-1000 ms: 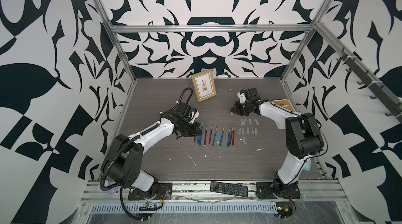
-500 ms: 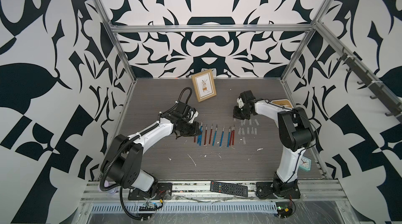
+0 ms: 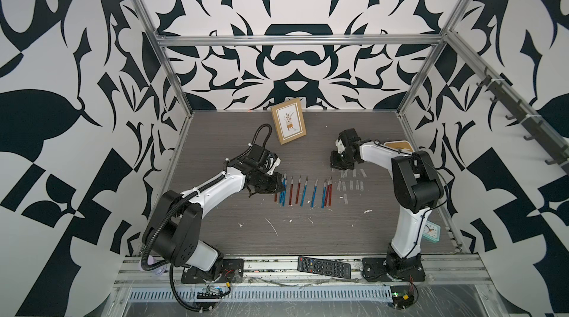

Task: Remove protective caps from carving knives
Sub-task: Place the protective sleeve at the center of the board.

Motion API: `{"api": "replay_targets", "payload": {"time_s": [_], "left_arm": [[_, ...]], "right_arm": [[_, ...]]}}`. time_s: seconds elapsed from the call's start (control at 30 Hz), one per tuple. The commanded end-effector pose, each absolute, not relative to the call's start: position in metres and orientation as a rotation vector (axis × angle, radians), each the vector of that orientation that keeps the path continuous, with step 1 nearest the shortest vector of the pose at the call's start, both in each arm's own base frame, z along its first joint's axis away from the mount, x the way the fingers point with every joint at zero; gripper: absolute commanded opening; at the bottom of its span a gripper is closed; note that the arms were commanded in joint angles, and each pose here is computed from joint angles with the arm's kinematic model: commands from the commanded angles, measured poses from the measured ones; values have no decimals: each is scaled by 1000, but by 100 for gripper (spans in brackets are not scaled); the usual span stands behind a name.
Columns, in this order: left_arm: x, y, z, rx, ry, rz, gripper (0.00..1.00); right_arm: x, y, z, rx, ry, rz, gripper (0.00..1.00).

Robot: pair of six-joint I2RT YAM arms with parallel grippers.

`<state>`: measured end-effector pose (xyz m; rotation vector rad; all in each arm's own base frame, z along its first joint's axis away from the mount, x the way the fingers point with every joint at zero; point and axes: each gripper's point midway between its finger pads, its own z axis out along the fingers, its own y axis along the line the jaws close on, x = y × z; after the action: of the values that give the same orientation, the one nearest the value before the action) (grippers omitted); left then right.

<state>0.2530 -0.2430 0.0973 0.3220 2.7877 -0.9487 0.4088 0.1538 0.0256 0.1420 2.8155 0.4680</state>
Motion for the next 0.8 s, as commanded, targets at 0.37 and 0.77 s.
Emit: {"api": "replay_targets", "payload": {"time_s": [0.37,0.77], "left_arm": [[245,-236,91,325,2823,-925,0],[246,-234,89,321,2827,-903,0]], "right_arm": [[413,153,32,121,2820,406,15],[414,155,34,115,2819,403,18]]}}
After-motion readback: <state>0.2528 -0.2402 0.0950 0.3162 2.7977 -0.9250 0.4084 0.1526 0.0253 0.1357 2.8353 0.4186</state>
